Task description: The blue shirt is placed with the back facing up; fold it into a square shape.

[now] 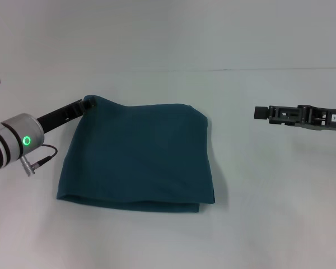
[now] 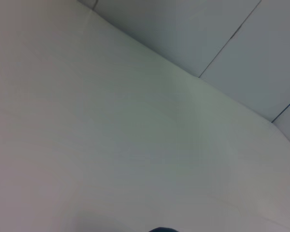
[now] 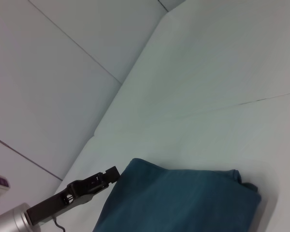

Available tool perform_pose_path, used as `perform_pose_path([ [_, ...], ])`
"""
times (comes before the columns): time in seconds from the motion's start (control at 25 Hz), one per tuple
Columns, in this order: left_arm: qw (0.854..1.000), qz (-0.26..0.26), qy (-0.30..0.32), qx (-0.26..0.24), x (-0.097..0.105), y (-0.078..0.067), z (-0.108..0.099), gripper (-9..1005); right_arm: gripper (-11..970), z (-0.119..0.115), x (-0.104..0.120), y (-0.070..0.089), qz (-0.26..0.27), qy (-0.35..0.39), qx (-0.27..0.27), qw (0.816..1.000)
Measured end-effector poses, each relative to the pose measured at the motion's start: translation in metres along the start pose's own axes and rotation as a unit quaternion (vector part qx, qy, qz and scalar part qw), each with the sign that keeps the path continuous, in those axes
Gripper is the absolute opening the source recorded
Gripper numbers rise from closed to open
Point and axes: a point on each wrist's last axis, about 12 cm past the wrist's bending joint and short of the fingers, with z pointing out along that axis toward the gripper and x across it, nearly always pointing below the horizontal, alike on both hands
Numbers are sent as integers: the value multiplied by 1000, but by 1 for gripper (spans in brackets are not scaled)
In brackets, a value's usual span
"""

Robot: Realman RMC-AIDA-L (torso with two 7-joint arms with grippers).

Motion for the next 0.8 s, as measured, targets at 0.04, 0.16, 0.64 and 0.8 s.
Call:
perform_pose_path([
  [0.04,1000,-1,0,-1,0,1,0,205,879,0,0,0,0,0,0,1000],
  [0.16,1000,-6,-9,-6,-2,6,-5,302,879,0,0,0,0,0,0,1000],
  [0.64,984,39,-65,158,-4,8,-74,812,891,-13,11,10,-65,-18,-69,995],
  [0.8,967,81,-77,228,9,5,-100,844,895,-11,23,21,-137,-25,-117,983],
])
